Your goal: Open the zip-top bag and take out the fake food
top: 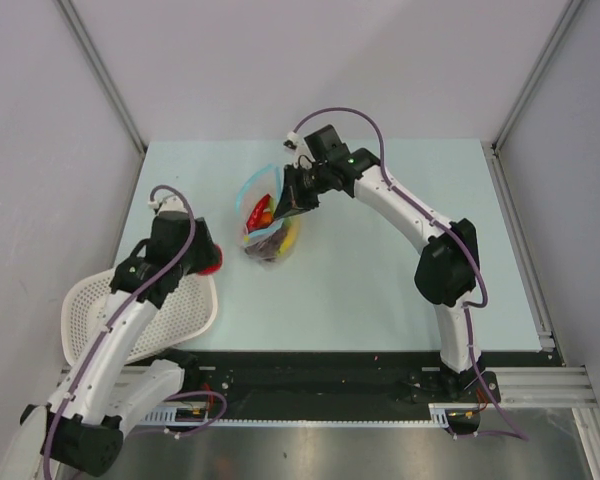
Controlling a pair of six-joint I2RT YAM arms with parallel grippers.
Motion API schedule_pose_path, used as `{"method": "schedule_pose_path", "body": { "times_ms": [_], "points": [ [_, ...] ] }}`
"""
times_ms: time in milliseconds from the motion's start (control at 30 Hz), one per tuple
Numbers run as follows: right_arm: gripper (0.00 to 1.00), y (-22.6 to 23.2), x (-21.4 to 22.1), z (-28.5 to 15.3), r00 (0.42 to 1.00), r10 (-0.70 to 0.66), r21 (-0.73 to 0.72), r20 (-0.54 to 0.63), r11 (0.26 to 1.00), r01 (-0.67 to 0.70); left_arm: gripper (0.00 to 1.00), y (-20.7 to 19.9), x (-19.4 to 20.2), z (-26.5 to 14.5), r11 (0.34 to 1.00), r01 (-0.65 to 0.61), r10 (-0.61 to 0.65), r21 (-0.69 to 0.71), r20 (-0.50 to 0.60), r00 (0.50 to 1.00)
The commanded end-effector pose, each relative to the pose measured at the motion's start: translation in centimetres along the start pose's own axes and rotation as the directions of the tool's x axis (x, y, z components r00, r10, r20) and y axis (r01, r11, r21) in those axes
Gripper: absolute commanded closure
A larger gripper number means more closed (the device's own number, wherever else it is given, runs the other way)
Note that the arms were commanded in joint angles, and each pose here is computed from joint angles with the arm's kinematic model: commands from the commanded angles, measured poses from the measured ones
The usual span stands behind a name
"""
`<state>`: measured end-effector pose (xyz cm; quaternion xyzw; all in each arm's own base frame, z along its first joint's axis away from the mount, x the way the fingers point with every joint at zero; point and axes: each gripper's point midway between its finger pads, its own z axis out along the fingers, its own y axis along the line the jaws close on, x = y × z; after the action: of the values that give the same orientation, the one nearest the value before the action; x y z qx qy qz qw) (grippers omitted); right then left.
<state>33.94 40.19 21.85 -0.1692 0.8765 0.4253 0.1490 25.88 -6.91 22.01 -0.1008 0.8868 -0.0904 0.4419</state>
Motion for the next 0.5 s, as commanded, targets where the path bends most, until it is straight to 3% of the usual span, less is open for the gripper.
{"method": "schedule_pose_path", "body": {
  "times_ms": [0,133,267,467],
  "points": [
    [1.0,3.4,-1.1,-2.2,0.995,-0.084,-0.048,0.05,0.995,0.086,1.0,7.9,6.1,0.1,0.902,0.124,-0.186,-0.414,-0.114,0.976],
    [1.0,3.5,-0.9,-2.1,0.995,-0.087,-0.051,0.044,0.995,0.089,1.0,10.1,9.2,1.4,0.848,0.134,-0.257,-0.512,-0.177,0.95],
    [1.0,3.6,-0.9,-2.2,0.995,-0.09,-0.047,0.048,0.995,0.093,0.98,11.3,11.5,1.9,0.773,0.23,-0.407,-0.592,-0.183,0.895],
    [1.0,3.7,-1.0,-2.6,0.994,-0.091,-0.046,0.058,0.995,0.094,0.85,12.3,15.3,2.0,0.683,0.304,-0.546,-0.664,-0.188,0.816]
  ]
}}
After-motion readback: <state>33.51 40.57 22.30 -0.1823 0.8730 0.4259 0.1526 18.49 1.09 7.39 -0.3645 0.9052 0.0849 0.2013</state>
